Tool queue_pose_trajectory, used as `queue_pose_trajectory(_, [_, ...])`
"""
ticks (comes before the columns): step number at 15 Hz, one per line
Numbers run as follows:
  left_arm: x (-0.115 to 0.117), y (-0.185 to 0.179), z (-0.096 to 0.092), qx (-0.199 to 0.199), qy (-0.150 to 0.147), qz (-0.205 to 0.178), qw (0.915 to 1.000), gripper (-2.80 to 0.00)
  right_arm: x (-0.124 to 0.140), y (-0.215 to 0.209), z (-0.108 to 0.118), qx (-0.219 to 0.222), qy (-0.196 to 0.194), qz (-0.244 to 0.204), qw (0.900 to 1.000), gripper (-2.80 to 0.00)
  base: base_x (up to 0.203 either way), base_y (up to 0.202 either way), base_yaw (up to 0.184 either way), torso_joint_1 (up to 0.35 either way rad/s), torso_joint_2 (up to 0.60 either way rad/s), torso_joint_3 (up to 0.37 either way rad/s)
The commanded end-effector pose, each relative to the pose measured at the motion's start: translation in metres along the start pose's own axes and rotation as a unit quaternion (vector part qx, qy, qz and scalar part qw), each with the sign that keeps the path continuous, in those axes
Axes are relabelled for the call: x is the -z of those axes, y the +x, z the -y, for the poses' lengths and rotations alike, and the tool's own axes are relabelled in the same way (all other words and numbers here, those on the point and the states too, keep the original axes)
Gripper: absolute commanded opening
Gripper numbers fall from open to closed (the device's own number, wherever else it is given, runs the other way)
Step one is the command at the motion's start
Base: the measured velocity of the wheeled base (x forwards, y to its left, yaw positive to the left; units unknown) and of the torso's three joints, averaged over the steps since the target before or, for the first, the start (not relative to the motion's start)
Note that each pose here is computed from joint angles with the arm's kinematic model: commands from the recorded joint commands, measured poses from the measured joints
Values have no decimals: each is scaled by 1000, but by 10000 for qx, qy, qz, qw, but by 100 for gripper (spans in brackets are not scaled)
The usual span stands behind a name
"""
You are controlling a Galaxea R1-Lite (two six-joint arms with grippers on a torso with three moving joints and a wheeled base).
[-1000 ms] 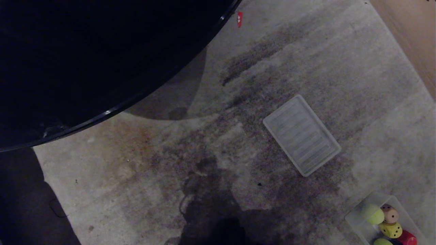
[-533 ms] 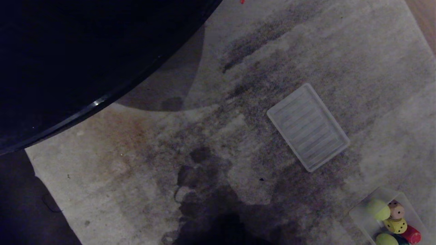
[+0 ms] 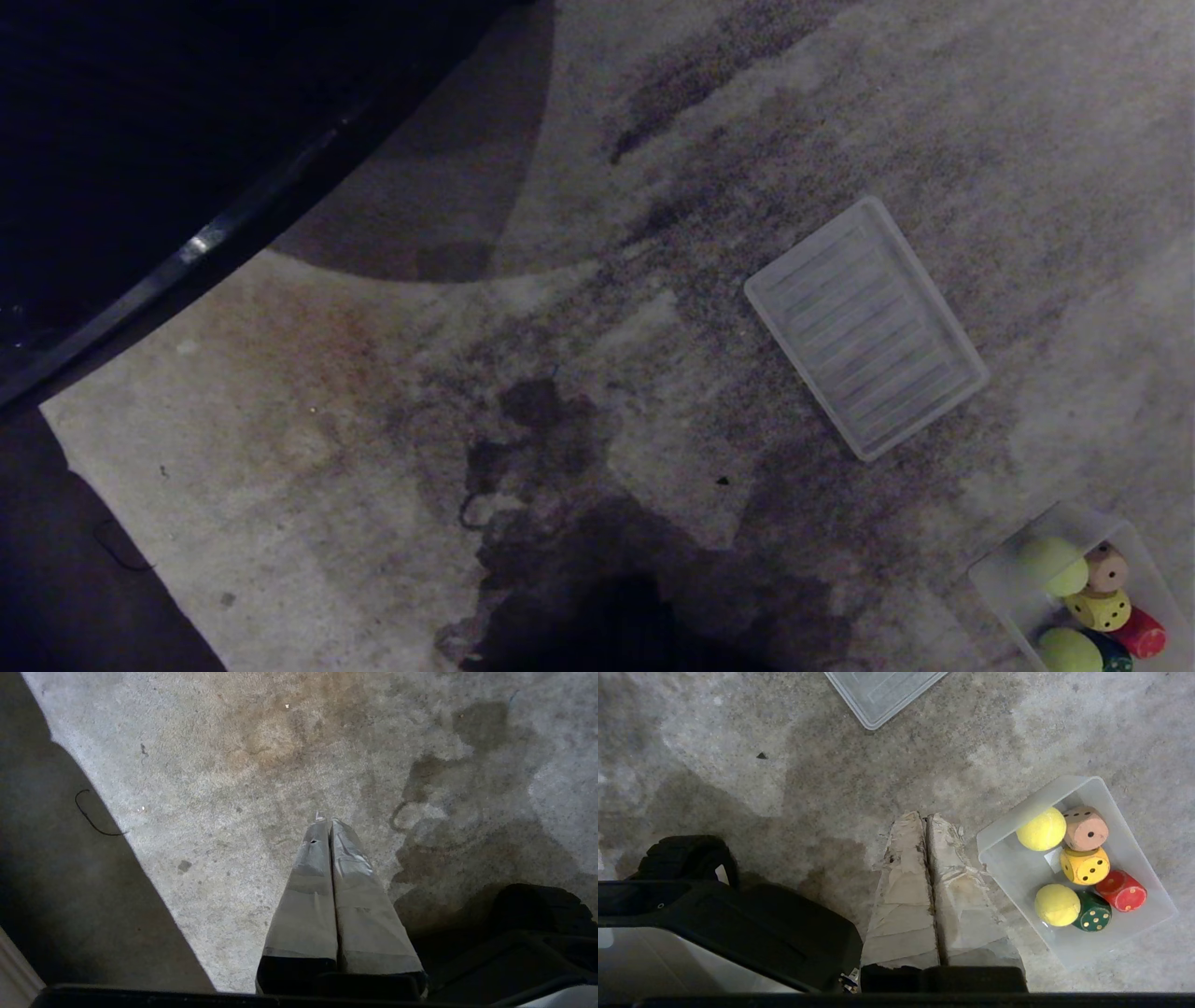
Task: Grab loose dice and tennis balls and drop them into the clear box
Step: Close the lid
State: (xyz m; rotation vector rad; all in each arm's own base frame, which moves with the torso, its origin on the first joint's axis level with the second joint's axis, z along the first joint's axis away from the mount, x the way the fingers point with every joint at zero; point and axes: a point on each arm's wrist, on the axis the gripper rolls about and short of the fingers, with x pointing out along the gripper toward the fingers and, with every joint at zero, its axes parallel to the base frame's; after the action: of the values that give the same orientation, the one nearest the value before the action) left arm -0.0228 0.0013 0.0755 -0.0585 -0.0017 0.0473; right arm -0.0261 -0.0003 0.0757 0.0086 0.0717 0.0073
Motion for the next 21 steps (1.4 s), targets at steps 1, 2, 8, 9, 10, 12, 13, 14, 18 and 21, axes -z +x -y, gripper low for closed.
queue_pose_trajectory(1, [0,0,0,-25,-75,-8,10000,-280,-2,-1,0,29,6,26,10000,-280,0,0,0,2,-2,-36])
queue_pose_trajectory(2, [0,0,0,-33,-90,-7,10000,-280,-10,-3,0,57,15,36,10000,-280,0,0,0,3,-6,-26])
queue_pose_trajectory(8, [0,0,0,-33,-90,-7,10000,-280,-76,50,0,305,490,-1583,9857,-280,0,0,0,0,0,0])
queue_pose_trajectory(9, [0,0,0,-33,-90,-7,10000,-280,-82,70,1,380,610,-1828,9805,-280,0,0,0,0,0,0])
queue_pose_trajectory(10, [0,0,0,-33,-90,-7,10000,-280,-85,91,2,484,695,-2000,9761,-280,0,0,0,0,0,0])
queue_pose_trajectory(12, [0,0,0,-33,-90,-7,10000,-280,-85,136,5,724,921,-2271,9668,-280,0,0,0,0,0,0])
queue_pose_trajectory(13, [0,0,0,-33,-90,-7,10000,-280,-82,156,6,836,1077,-2366,9620,-280,0,0,0,0,0,0])
queue_pose_trajectory(14, [0,0,0,-33,-90,-7,10000,-280,-78,177,7,948,1246,-2417,9576,-280,0,0,0,0,0,0])
queue_pose_trajectory(18, [0,0,0,-33,-90,-7,10000,-280,-63,236,3,1022,1834,-2070,9556,-280,0,0,0,0,0,0])
queue_pose_trajectory(21, [0,0,0,-33,-90,-7,10000,-280,-55,263,0,962,2151,-1789,9552,0,0,0,0,0,0,0])
